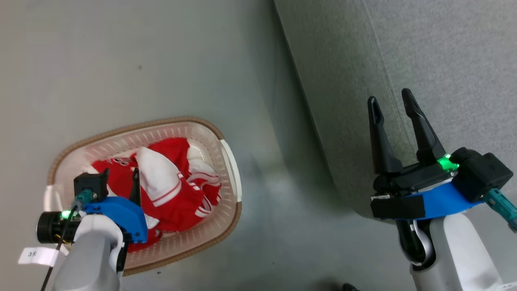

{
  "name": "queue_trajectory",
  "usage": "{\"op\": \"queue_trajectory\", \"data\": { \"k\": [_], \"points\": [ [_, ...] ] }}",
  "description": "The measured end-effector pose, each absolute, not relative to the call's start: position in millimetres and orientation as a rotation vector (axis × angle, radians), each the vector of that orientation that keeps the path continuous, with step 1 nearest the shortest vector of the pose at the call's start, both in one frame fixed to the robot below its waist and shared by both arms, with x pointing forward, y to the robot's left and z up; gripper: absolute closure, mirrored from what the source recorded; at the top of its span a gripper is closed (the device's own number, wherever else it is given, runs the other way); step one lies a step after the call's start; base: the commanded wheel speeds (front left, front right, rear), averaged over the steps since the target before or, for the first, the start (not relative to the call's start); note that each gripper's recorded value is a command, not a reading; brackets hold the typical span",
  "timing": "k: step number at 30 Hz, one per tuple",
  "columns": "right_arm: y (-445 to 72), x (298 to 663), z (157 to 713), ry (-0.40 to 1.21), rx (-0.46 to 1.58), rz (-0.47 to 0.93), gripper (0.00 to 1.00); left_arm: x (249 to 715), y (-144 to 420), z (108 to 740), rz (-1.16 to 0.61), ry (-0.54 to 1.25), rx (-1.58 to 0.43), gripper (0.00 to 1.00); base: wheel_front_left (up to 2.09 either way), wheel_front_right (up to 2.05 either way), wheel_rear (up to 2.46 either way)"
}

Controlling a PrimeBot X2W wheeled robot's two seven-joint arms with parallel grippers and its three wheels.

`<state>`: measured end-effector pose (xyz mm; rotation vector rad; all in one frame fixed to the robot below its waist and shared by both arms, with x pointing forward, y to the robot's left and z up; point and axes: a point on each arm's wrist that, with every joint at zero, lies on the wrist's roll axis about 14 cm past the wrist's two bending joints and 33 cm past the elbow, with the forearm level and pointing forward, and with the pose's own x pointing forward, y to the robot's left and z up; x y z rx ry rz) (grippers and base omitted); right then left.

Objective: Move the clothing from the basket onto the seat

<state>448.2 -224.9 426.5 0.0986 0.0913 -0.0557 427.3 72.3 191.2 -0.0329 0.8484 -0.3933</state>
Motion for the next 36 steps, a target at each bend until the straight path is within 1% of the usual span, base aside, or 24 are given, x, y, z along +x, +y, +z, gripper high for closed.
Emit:
{"op": "queue_trajectory", "data": {
  "k": [6,9,16,21,22,23,28,36],
  "points": [
    [-228.6,452.1,393.7,0.166,0.101,-0.067,0.0,414.5,62.9,141.2,-0.422,0.979,-0.029,0.0,0.0,0.0,0.0],
    [-228.8,453.0,382.2,0.192,0.103,-0.069,0.0,407.1,67.0,121.9,-0.426,1.036,0.021,0.0,0.0,0.0,0.0],
    [-227.5,454.8,368.8,0.22,0.111,-0.066,0.0,402.2,80.1,98.5,-0.389,1.103,0.102,0.0,0.0,0.0,0.0],
    [-224.8,454.7,364.1,0.232,0.117,-0.06,0.0,390.8,93.5,85.5,-0.355,1.199,0.144,0.0,0.0,0.0,0.0],
    [-224.8,455.0,363.5,0.233,0.119,-0.06,0.0,388.6,95.2,83.1,-0.351,1.22,0.147,0.55,0.0,0.0,0.0],
    [-224.8,455.5,363.2,0.234,0.118,-0.059,0.0,388.1,96.5,81.5,-0.349,1.229,0.149,1.0,0.0,0.0,0.0],
    [-225.4,455.5,362.6,0.235,0.12,-0.061,0.0,387.3,98.6,78.9,-0.355,1.25,0.149,1.0,0.0,0.0,0.0],
    [-223.5,459.0,368.4,0.217,0.121,-0.053,0.0,391.8,96.5,86.9,-0.362,1.216,0.117,1.0,0.0,0.0,0.0]
  ]
}}
